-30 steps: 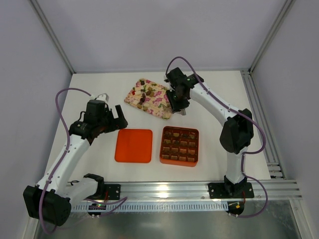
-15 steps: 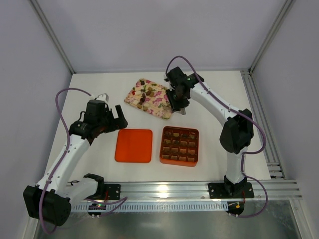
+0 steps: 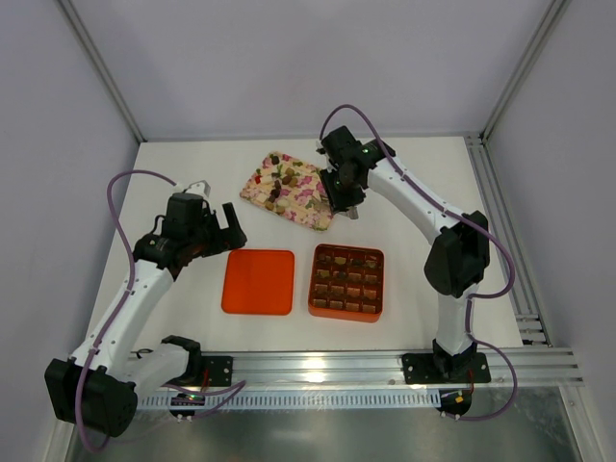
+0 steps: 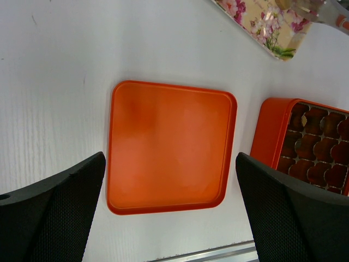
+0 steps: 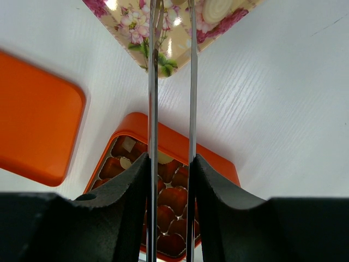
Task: Pack the chocolate
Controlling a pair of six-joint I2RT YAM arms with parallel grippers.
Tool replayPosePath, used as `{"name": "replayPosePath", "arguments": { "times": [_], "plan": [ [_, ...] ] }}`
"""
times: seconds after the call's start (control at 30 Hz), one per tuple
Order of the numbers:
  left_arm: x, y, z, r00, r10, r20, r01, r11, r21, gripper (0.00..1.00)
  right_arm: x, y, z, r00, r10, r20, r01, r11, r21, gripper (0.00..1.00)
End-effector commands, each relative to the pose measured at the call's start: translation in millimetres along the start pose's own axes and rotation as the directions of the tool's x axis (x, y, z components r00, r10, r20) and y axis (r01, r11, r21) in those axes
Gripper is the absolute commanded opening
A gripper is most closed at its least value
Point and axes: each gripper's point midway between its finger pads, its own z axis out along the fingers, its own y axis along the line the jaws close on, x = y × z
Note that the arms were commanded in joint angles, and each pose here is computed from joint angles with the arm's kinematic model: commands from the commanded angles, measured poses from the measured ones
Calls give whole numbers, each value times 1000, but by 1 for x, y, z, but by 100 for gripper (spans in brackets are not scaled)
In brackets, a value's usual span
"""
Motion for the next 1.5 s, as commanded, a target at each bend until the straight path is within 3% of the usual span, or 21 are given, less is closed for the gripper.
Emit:
{"name": "replayPosePath", "arguments": {
  "times": [0.0, 0.4, 1.47],
  "plan": [
    [-11, -5, -3, 999, 2, 34, -3, 1000, 17, 100, -17, 3, -19, 998, -3, 67, 4, 1000, -20, 39],
    [-11, -5, -3, 999, 4, 36, -5, 1000, 20, 100, -21, 2, -8, 998, -19, 52, 19, 1000, -8, 46],
    [-11, -4, -3, 999, 2, 34, -3, 1000, 12, 100, -8, -3, 26, 999, -32, -16, 32, 999, -37, 44]
  ]
}}
